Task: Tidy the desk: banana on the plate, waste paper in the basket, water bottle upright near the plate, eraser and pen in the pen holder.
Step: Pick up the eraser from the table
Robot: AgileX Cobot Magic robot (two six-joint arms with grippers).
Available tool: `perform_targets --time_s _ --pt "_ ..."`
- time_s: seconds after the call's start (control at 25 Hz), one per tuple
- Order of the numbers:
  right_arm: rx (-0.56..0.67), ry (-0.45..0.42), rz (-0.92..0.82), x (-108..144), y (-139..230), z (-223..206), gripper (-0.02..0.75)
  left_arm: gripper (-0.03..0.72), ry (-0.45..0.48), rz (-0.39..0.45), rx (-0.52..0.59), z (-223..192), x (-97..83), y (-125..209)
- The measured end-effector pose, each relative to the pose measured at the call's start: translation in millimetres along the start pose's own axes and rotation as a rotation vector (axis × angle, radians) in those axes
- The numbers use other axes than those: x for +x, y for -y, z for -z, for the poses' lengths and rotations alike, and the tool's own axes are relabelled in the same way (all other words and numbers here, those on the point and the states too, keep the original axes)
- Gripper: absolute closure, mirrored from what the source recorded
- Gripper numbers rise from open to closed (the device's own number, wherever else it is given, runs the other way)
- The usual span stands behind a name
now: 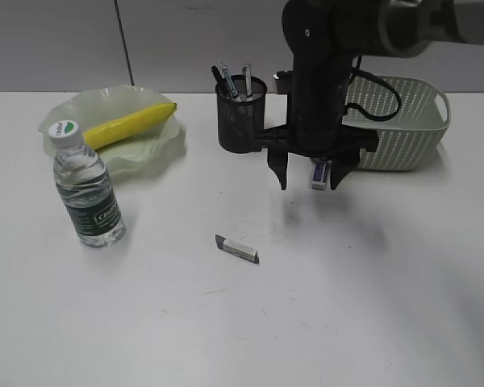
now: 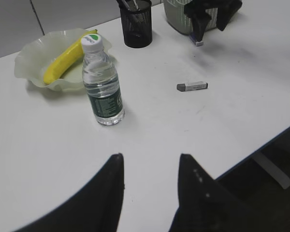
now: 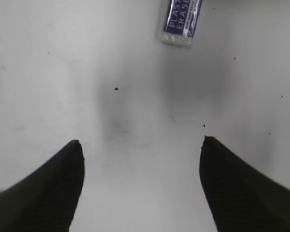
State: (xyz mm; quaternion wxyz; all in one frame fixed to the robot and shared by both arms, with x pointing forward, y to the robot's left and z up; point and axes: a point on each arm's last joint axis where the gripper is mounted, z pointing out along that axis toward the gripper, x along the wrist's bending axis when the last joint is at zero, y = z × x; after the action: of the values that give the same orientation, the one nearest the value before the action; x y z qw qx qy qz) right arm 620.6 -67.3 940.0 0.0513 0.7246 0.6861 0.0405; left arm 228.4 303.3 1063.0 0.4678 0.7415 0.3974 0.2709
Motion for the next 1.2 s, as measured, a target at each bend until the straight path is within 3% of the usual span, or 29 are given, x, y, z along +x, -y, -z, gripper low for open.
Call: perform_targets --time_s 0.72,1.04,1.2 --pt "-0.089 -0.059 -0.155 -37.4 -40.7 -36.7 0.179 0.405 0.000 0.001 -0.001 0.0 0.0 -0.1" --pt "-0.093 -0.069 -0.158 -35.6 -42.8 -60.0 0.245 0.405 -0.001 0.000 -0.001 0.0 0.1 -0.1" --pt "-0.088 -0.065 -0.158 -35.3 -42.4 -66.0 0.340 0.405 -0.002 0.000 -0.001 0.0 0.2 -0.1"
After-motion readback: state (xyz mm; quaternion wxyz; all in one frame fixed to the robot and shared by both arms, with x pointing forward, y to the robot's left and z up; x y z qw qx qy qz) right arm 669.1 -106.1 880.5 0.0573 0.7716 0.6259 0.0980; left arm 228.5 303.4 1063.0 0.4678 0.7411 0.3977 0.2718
